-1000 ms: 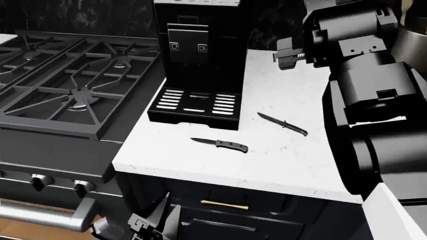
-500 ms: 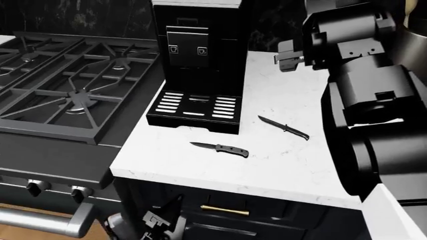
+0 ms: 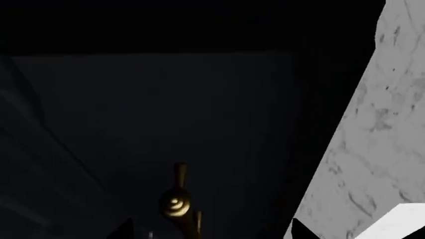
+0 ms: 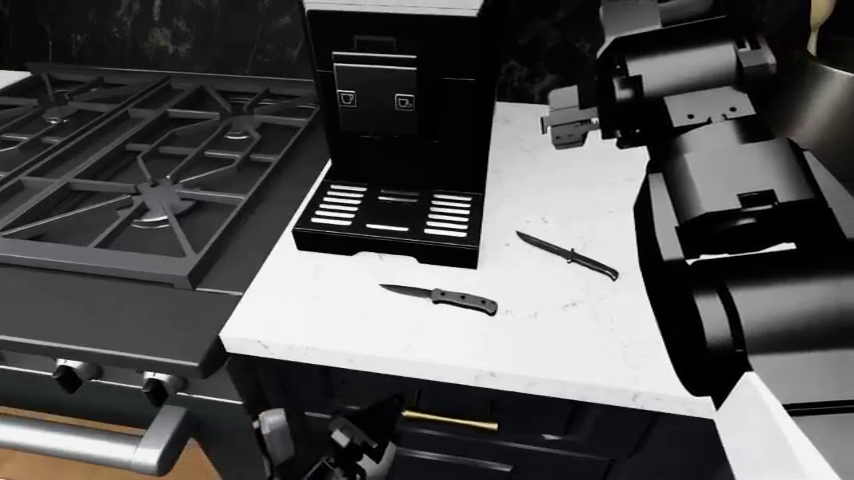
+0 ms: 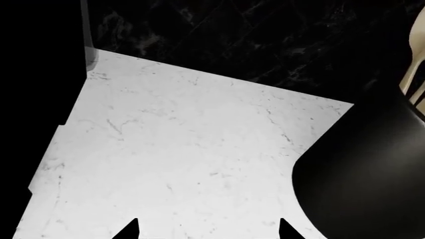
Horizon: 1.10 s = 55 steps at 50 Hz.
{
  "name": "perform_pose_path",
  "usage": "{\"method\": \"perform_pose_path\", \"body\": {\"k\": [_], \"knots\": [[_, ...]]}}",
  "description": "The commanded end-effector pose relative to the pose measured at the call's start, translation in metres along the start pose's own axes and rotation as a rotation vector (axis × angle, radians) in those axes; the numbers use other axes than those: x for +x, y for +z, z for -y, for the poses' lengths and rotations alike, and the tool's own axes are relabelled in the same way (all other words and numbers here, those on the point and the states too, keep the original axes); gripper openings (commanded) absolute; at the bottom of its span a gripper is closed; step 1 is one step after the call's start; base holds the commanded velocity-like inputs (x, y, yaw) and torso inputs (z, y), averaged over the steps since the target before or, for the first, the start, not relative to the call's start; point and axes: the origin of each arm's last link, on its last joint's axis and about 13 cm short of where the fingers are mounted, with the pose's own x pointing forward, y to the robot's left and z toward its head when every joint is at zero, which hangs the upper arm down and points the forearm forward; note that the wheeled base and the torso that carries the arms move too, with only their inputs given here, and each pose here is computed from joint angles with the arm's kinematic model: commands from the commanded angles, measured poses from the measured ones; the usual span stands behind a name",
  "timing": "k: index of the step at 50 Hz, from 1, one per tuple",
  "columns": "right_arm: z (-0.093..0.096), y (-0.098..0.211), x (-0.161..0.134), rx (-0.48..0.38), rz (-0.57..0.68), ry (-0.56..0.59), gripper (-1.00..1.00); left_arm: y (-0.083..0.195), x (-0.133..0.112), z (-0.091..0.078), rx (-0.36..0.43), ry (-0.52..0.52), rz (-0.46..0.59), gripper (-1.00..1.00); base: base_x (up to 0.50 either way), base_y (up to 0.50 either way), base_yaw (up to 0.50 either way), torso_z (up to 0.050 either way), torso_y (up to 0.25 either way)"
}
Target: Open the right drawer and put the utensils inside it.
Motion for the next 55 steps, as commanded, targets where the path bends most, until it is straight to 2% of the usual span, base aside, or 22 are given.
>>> {"method": "perform_pose_path", "body": {"k": [1,6,27,36,55], "knots": [[-0.003,-0.003,0.002,-0.002,0.002,0.011,1.0,0.003,0.009,-0.001,0.014,0.037,-0.035,1.0,0.0,0.0,0.0,0.0,0.0],[-0.004,-0.003,0.002,-0.003,0.003,0.015,1.0,0.004,0.02,0.0,0.033,0.049,-0.069,1.0,0.0,0.0,0.0,0.0,0.0],[-0.007,-0.006,0.004,-0.007,0.001,0.023,1.0,0.007,0.033,-0.008,-0.008,0.086,-0.101,1.0,0.0,0.0,0.0,0.0,0.0],[-0.008,-0.006,0.004,-0.008,0.002,0.025,1.0,0.004,0.037,-0.01,-0.023,0.126,-0.154,1.0,0.0,0.0,0.0,0.0,0.0],[-0.01,-0.009,0.006,-0.01,0.001,0.041,1.0,0.012,0.058,-0.009,-0.016,0.137,-0.141,1.0,0.0,0.0,0.0,0.0,0.0]]}}
